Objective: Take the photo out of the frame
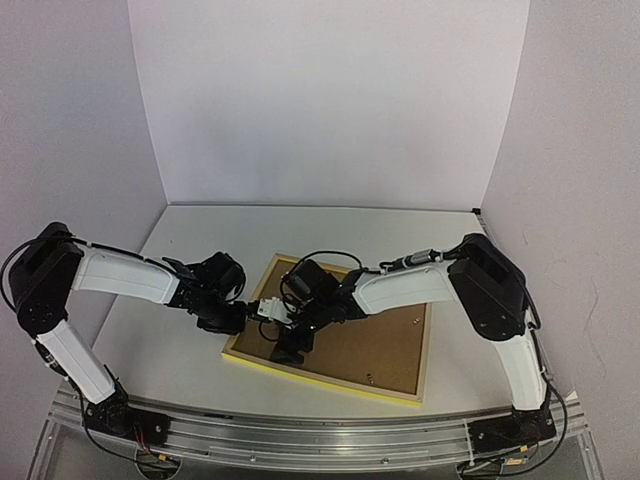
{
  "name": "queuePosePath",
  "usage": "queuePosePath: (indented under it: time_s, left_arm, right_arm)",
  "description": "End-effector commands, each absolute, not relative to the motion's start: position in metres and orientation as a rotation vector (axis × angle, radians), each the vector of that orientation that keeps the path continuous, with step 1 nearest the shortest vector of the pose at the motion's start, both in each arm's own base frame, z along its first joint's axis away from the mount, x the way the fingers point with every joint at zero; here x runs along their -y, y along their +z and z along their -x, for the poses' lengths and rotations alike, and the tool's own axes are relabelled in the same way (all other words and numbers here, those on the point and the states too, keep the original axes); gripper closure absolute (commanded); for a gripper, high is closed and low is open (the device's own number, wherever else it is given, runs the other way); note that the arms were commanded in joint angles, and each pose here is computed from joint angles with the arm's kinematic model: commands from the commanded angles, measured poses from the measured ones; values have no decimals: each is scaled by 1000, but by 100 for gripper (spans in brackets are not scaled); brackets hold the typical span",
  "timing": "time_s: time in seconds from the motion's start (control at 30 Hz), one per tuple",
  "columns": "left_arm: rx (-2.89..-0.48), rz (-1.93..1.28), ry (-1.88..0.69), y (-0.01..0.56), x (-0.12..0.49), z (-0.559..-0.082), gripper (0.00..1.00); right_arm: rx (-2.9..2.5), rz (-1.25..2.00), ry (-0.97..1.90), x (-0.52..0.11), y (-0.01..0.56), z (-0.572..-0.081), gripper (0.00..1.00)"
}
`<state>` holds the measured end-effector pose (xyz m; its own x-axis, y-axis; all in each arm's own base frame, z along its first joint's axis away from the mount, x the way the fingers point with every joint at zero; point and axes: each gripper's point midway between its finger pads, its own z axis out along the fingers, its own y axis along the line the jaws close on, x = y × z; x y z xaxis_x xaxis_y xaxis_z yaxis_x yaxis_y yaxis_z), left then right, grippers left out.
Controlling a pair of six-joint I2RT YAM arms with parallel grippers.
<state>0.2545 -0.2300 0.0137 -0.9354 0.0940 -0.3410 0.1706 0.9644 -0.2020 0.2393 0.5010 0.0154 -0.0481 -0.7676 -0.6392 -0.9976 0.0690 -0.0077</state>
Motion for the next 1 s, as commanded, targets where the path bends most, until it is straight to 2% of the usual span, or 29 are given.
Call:
queuePosePath:
  time_s: [0.0, 0.63, 0.77, 0.97]
  left_arm:
    - [-2982, -64, -576, -15, 253, -203, 100]
    - [-2986, -24, -596, -12, 249, -189, 100]
    - [-2968, -10, -556, -7, 245, -194, 100]
    - [-2942, 52, -540, -2, 240, -197, 100]
  right_arm:
    - [-1925, 1414, 268, -512, -22, -302, 4]
    - [-2156, 1209, 202, -499, -67, -299, 8]
    - [-2139, 1193, 180, -496, -56, -303, 8]
    - [-2108, 1087, 245, -494, 4, -313, 6]
